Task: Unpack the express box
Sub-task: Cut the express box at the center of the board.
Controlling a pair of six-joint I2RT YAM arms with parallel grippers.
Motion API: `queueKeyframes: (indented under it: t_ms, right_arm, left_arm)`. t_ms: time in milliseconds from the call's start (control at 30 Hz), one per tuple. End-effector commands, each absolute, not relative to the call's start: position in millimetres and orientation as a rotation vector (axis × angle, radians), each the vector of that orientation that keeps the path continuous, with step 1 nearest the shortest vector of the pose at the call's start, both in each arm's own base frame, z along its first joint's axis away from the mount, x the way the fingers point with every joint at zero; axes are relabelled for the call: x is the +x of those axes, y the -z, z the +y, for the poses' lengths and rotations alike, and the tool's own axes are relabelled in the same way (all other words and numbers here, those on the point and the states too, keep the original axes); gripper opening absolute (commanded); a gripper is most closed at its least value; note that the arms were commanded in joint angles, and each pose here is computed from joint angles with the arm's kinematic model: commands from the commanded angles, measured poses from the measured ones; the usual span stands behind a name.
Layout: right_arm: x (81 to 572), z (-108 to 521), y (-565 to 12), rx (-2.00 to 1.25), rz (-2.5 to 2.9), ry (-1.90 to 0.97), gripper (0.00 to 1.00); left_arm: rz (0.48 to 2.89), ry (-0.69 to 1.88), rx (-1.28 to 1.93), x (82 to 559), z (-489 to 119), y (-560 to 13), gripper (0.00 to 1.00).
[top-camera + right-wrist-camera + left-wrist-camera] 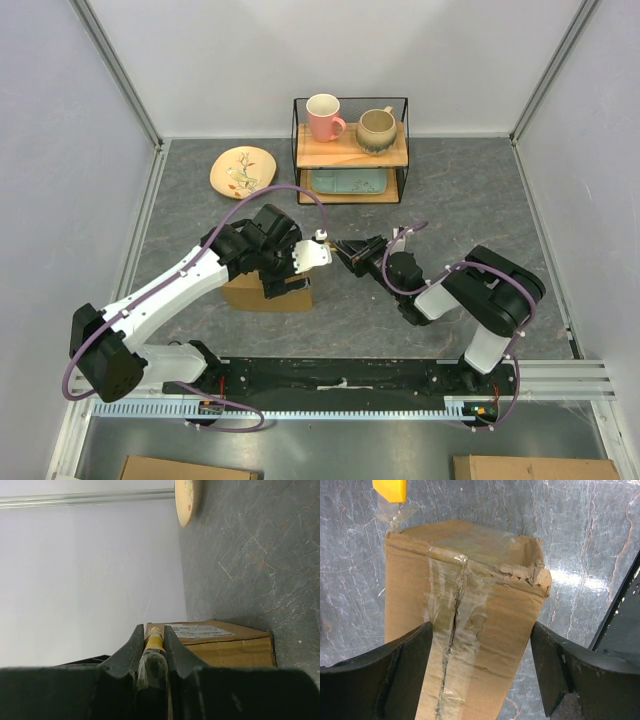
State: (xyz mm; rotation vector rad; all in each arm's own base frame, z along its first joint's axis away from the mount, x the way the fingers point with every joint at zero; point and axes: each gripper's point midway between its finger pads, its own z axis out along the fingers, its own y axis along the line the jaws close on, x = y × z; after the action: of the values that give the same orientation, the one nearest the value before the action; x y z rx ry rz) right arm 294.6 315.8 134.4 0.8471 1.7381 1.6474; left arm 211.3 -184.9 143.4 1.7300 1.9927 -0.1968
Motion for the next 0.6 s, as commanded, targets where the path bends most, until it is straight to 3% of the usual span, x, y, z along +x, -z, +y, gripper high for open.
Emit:
queueKeyframes:
  t_ms: [0,567]
  right_arm:
    - [250.9,309.7,-257.9,0.574,1.304,-2.067,0.00]
    - [253.9,282.3,-256.6,0.607,1.274,-1.992,0.00]
  left_arm:
    - [1.970,0.102,1.679,233.7,-185.6,-145.5,0.83]
    - [1.978,0.125,1.690,227.4,-184.2,-147.4,0.78]
